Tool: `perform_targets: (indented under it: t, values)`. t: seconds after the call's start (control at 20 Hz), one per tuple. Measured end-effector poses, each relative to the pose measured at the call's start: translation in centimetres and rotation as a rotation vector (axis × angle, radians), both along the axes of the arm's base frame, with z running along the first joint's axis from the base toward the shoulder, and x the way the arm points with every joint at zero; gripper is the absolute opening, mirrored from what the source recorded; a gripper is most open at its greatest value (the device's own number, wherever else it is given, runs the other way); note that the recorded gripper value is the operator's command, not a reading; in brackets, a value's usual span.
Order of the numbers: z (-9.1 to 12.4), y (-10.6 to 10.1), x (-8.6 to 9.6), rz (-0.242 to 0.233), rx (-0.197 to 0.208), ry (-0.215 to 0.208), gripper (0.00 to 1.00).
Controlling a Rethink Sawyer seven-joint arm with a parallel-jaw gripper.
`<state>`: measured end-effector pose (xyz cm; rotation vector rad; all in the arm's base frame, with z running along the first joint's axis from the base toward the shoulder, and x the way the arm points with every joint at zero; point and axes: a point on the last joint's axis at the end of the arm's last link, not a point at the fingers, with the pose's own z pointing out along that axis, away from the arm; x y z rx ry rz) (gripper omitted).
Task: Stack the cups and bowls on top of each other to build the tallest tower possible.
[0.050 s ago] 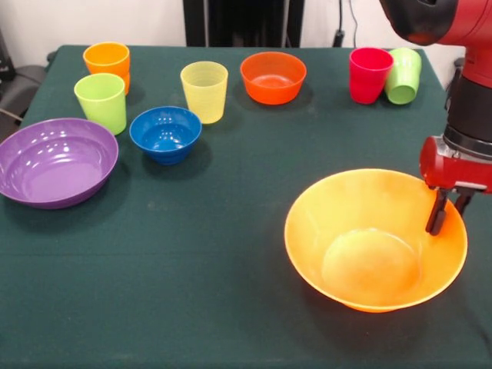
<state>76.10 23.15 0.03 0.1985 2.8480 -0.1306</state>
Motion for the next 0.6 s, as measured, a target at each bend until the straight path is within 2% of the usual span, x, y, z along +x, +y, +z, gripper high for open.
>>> perform_targets:
  t: [0.2,0.45,0.5,0.6]
  values:
    - [0.6,-0.1,0.3,-0.027,0.027,0.010,0.00]
    - [1.5,-0.8,0.4,-0.125,0.149,0.060,0.00]
    - [1.9,-1.4,0.6,-0.165,0.199,0.076,0.00]
    - [2.2,-2.0,0.8,-0.195,0.237,0.087,0.00]
